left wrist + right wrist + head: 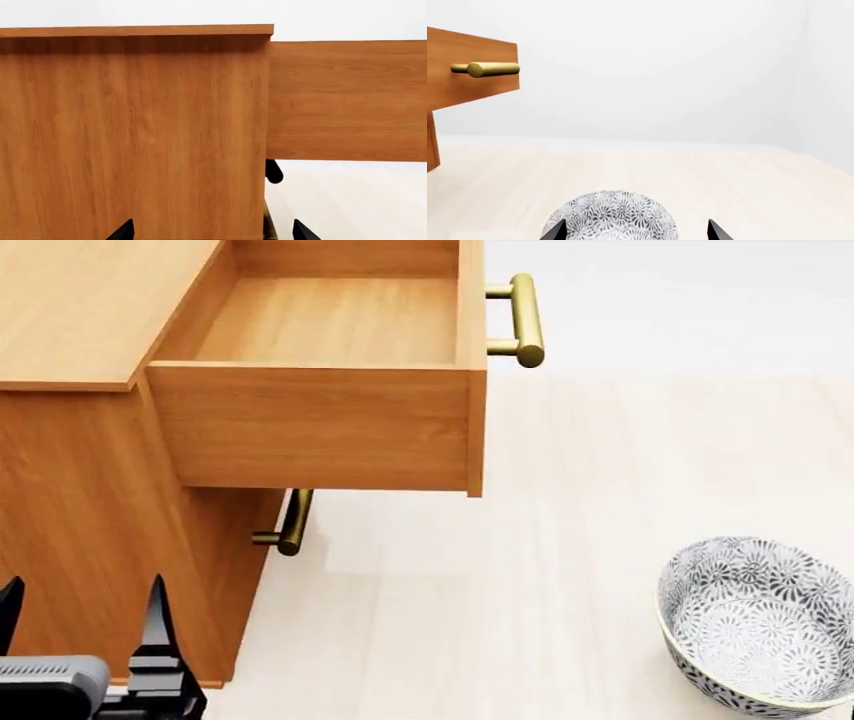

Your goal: Put the ketchup in the top drawer of the cabinet.

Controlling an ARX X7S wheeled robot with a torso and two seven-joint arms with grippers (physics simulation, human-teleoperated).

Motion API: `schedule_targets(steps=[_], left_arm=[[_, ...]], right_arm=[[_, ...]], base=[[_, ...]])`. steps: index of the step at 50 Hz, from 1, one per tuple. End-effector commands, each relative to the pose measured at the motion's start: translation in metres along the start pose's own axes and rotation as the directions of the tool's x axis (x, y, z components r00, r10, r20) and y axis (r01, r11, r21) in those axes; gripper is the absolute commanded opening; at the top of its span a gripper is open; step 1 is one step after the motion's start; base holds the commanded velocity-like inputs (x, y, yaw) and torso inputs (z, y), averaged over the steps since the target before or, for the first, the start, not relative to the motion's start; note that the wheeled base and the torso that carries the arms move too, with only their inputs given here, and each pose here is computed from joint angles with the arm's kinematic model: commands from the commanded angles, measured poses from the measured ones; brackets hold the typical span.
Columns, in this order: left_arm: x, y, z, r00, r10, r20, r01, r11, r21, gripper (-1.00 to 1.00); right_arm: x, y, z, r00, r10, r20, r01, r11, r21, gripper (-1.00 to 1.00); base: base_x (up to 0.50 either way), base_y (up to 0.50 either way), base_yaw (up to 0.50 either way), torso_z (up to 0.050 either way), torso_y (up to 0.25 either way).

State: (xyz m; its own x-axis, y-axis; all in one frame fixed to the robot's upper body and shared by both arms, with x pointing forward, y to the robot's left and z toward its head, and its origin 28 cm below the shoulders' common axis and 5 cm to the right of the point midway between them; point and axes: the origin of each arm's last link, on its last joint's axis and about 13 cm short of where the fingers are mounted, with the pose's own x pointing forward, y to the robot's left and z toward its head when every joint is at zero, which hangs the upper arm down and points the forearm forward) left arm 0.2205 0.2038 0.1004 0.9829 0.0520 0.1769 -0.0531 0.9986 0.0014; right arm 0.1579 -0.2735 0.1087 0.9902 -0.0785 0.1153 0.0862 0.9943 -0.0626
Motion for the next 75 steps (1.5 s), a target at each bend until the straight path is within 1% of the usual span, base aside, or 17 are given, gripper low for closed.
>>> schedule_targets(steps=[1, 9, 15, 20, 21, 22, 24, 29, 33, 43, 52, 75], left_arm=[[0.002, -0.001, -0.003, 1.0, 0.008, -0.009, -0.008, 1.0, 0.0, 1.0], [0.003, -0.001, -0.003, 1.0, 0.012, -0.013, -0.012, 1.0, 0.001, 1.0], [0.003, -0.001, -0.003, 1.0, 0.013, -0.017, -0.013, 1.0, -0.003, 1.0], [0.004, -0.001, -0.005, 1.0, 0.012, -0.019, -0.012, 1.0, -0.007, 1.0], [0.004, -0.001, -0.005, 1.0, 0.012, -0.019, -0.012, 1.0, -0.007, 1.0], [0.004, -0.001, -0.005, 1.0, 0.029, -0.005, -0.029, 0.999, 0.017, 1.0], [0.004, -0.001, -0.004, 1.0, 0.018, -0.012, -0.018, 1.0, 0.002, 1.0], [0.004, 0.0, -0.005, 1.0, 0.021, -0.017, -0.021, 1.0, -0.004, 1.0], [0.004, 0.0, -0.005, 1.0, 0.027, -0.013, -0.027, 1.0, 0.003, 1.0], [0.004, 0.0, -0.006, 0.999, 0.025, -0.02, -0.025, 1.0, -0.006, 1.0], [0.004, 0.001, -0.006, 0.999, 0.028, -0.023, -0.028, 1.0, -0.006, 1.0], [0.005, 0.001, -0.006, 0.999, 0.035, -0.025, -0.036, 0.999, -0.008, 1.0]], right_arm=[[-0.022, -0.012, -0.003, 0.999, 0.038, 0.001, -0.038, 0.999, 0.003, 1.0], [-0.041, -0.014, -0.01, 1.0, 0.024, -0.002, -0.024, 1.0, -0.013, 1.0], [-0.06, -0.011, -0.015, 1.0, 0.007, -0.001, -0.007, 1.0, -0.017, 1.0], [-0.07, -0.01, -0.024, 1.0, -0.024, 0.007, 0.024, 1.0, 0.003, 1.0], [-0.07, -0.01, -0.024, 1.0, -0.024, 0.007, 0.024, 1.0, 0.003, 1.0], [-0.071, -0.01, -0.025, 1.0, -0.028, 0.007, 0.028, 1.0, 0.008, 1.0], [-0.072, -0.009, -0.027, 0.999, -0.04, 0.007, 0.04, 0.999, 0.011, 1.0], [-0.076, -0.007, -0.03, 0.999, -0.04, 0.005, 0.039, 0.999, 0.013, 1.0], [-0.08, -0.005, -0.033, 0.999, -0.041, 0.004, 0.041, 0.999, 0.02, 1.0], [-0.079, -0.001, -0.047, 0.998, -0.053, -0.028, 0.053, 0.998, 0.015, 1.0], [-0.08, -0.001, -0.061, 0.998, -0.051, -0.041, 0.053, 0.998, 0.036, 1.0], [-0.082, 0.001, -0.072, 0.995, -0.071, -0.073, 0.074, 0.996, 0.043, 1.0]], base=[[0.0, 0.0, 0.0, 0.0, 0.0], [0.0, 0.0, 0.0, 0.0, 0.0], [0.0, 0.0, 0.0, 0.0, 0.0], [0.0, 0.0, 0.0, 0.0, 0.0], [0.0, 0.0, 0.0, 0.0, 0.0], [0.0, 0.0, 0.0, 0.0, 0.0], [0.0, 0.0, 0.0, 0.0, 0.0], [0.0, 0.0, 0.0, 0.0, 0.0], [0.0, 0.0, 0.0, 0.0, 0.0], [0.0, 0.0, 0.0, 0.0, 0.0], [0.0, 0.0, 0.0, 0.0, 0.0], [0.0, 0.0, 0.0, 0.0, 0.0]])
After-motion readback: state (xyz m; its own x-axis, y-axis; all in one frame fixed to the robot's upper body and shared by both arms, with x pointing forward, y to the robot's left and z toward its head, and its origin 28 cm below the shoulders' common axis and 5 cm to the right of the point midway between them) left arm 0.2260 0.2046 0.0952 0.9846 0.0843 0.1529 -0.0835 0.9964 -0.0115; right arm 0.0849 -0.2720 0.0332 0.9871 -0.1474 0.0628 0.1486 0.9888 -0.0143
